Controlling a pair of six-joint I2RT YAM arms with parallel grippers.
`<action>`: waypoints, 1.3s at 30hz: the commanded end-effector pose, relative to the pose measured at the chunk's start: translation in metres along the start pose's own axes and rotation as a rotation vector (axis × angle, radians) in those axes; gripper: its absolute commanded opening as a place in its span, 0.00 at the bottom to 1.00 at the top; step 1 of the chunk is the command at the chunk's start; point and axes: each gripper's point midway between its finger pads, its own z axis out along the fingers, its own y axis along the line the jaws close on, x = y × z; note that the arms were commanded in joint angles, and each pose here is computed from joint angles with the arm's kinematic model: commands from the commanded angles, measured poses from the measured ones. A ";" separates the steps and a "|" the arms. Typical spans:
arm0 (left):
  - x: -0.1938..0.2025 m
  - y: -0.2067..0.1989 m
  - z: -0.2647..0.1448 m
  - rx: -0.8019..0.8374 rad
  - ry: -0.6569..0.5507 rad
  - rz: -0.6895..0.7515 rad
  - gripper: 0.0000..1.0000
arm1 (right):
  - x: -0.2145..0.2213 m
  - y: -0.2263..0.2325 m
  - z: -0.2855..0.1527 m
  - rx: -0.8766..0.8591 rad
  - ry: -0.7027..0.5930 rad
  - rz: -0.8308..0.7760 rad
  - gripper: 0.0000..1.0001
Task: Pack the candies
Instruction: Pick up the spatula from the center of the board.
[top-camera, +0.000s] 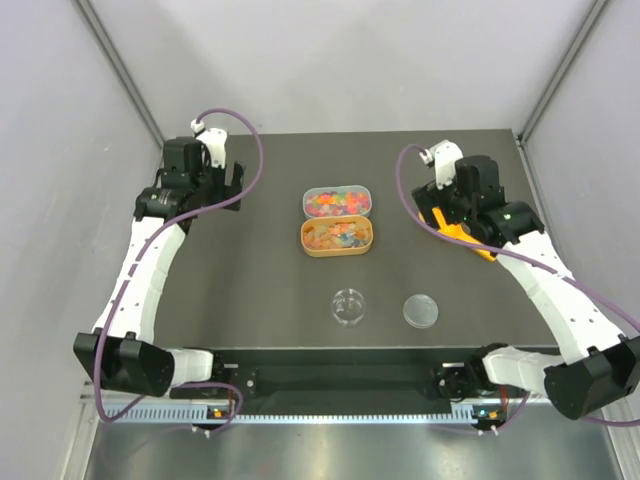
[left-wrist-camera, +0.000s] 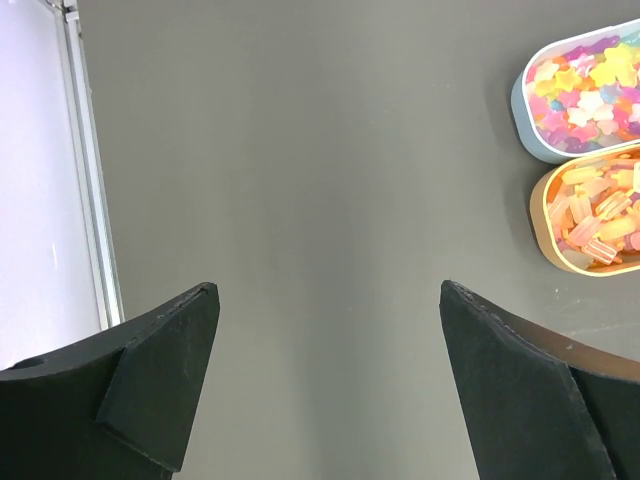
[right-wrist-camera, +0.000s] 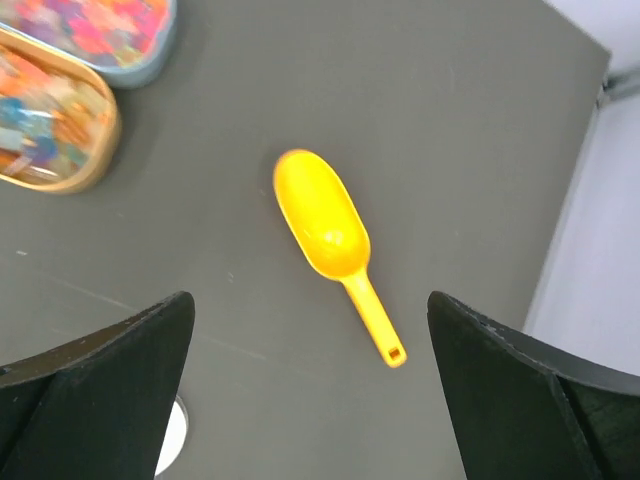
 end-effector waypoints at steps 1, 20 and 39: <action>-0.015 0.002 -0.011 -0.004 -0.065 -0.008 0.96 | 0.009 -0.028 0.003 0.085 0.030 0.019 1.00; 0.015 -0.031 -0.002 0.203 0.053 0.109 0.89 | 0.165 -0.075 0.069 -0.040 0.259 -0.137 0.88; 0.014 -0.024 0.011 0.171 0.090 0.123 0.88 | 0.200 -0.097 0.109 -0.102 0.310 -0.128 0.65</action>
